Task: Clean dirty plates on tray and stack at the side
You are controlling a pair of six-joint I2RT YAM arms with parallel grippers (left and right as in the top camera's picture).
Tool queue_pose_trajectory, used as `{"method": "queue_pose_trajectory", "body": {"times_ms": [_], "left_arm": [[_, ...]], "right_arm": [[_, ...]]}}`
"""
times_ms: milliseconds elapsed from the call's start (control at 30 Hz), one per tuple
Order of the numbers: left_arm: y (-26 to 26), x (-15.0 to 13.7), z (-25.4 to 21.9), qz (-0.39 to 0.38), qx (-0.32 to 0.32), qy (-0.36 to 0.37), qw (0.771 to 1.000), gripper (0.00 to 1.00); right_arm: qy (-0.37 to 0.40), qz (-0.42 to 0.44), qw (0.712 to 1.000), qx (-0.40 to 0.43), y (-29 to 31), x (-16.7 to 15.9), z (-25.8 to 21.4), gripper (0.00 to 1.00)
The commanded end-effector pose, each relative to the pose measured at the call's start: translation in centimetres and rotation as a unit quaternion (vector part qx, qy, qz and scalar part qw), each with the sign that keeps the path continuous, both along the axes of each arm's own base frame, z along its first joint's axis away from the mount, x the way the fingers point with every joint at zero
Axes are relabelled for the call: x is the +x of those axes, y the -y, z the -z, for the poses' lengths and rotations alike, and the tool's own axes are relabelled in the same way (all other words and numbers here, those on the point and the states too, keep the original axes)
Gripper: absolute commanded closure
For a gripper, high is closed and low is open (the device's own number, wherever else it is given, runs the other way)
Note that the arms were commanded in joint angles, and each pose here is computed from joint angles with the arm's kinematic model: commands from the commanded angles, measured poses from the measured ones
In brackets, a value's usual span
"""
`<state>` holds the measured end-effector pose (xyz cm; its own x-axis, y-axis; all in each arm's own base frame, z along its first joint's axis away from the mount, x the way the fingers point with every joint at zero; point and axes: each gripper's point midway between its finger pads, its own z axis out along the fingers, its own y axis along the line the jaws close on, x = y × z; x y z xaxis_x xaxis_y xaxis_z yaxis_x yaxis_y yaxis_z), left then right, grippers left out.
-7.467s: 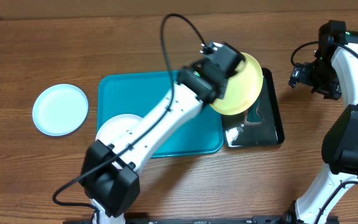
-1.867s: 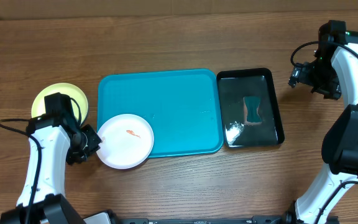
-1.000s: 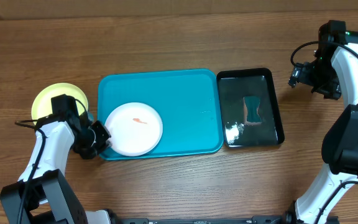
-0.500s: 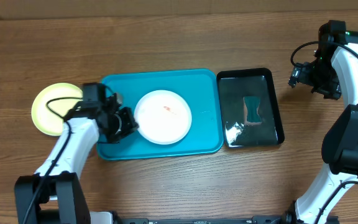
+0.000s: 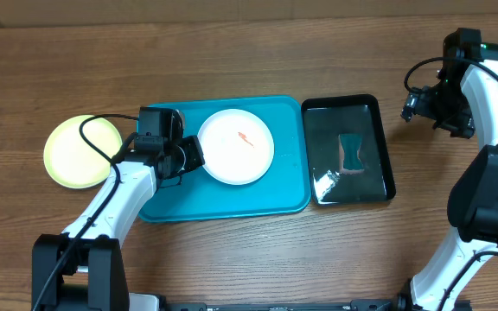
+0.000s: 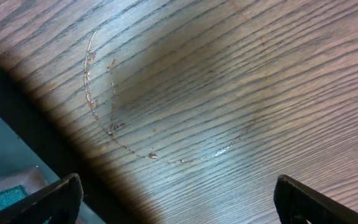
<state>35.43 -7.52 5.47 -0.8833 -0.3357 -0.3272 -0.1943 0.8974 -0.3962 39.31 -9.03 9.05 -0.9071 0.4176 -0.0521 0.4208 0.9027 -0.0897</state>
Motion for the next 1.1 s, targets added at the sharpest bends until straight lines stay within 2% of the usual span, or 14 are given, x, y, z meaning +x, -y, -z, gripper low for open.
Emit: {"method": "queue_pose_trajectory", "body": {"times_ms": [0,600,1067], "left_arm": [[-0.1,-0.1,0.5,-0.004,0.008,-0.005,1.0,0.96],[0.0,-0.1,0.7,0.015,0.027,0.001,1.0,0.96],[0.4,0.6,2.9,0.034,0.032,-0.008,0.999,0.96]], "right_arm": [[0.022,0.004,1.0,-0.008,0.4,0.4,-1.5,0.0],[0.022,0.004,1.0,-0.008,0.4,0.4,-1.5,0.0],[0.022,0.004,1.0,-0.008,0.4,0.4,-1.5,0.0]]}}
